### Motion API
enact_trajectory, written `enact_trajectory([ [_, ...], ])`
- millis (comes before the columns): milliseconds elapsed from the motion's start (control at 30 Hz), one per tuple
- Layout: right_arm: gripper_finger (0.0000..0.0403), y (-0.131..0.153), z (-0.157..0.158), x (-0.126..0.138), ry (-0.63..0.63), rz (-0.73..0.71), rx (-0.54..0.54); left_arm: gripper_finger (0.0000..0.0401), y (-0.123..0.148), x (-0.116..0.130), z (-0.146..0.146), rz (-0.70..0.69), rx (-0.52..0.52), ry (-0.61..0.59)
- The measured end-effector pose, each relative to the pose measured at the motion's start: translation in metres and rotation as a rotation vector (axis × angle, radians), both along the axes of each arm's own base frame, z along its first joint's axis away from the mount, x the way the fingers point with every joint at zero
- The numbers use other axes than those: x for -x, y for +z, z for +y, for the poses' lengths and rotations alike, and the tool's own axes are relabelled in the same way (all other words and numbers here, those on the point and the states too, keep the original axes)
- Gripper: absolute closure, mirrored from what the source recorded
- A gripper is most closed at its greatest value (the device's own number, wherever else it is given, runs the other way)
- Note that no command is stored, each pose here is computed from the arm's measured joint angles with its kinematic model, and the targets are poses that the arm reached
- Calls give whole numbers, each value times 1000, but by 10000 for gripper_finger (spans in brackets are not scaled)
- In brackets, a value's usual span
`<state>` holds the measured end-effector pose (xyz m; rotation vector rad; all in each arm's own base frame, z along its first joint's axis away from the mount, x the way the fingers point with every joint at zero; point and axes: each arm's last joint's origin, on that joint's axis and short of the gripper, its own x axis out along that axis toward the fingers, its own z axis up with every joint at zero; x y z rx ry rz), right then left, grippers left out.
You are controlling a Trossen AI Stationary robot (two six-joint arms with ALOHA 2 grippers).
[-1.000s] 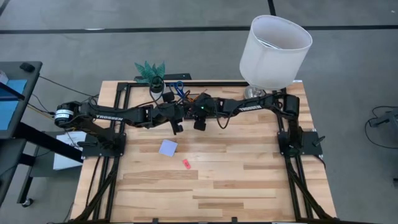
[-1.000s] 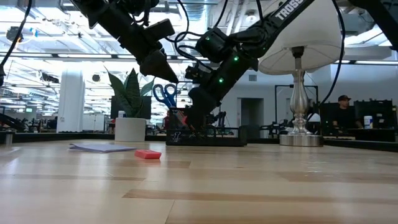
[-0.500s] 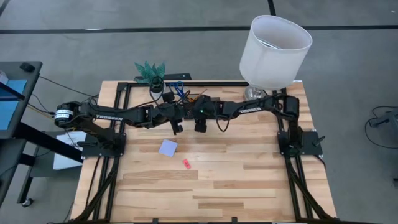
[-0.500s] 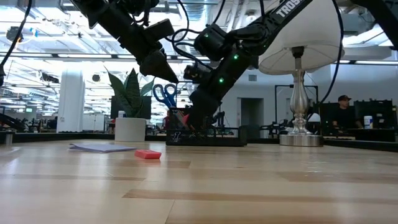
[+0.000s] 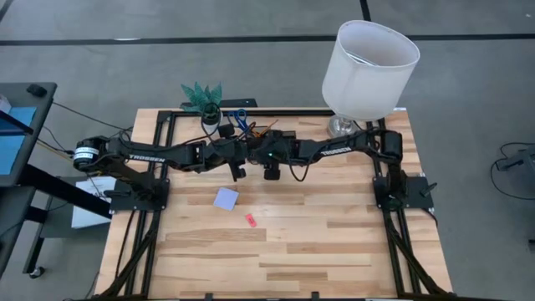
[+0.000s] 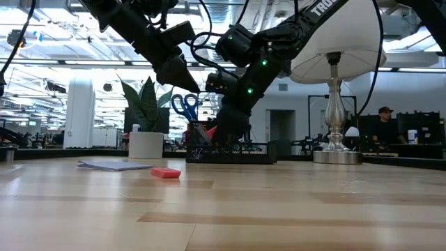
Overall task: Pick and place office supplies into organizer
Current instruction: Put the right pink eraser into the desk organizer, then put the pink eraser into the desk organizer
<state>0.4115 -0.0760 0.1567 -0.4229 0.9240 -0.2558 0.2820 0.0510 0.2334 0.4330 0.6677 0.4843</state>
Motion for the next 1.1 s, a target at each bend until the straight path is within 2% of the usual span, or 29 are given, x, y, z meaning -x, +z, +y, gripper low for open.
enact_trajectory([
  [133, 224, 0, 3, -1, 17, 8, 21, 260, 0, 0, 0, 0, 1, -2],
  [233, 251, 0, 2, 0, -4, 11, 41, 260, 0, 0, 0, 0, 1, -1],
  [367, 309, 0, -5, 1, -29, 9, 43, 260, 0, 0, 0, 0, 1, -1],
  [467, 373, 1, -7, 1, -33, 7, 38, 260, 0, 0, 0, 0, 1, 0],
  [533, 393, 0, -8, 2, -31, 5, 27, 260, 0, 0, 0, 0, 1, 0],
  [733, 363, 1, -9, 2, -49, -3, 27, 260, 0, 0, 0, 0, 1, 0],
  [867, 356, 2, -8, 2, -60, -2, 42, 260, 0, 0, 0, 0, 1, 0],
  [1100, 357, 28, 19, 8, -152, -53, 76, 260, -1, 1, 0, 11, 1, 3],
])
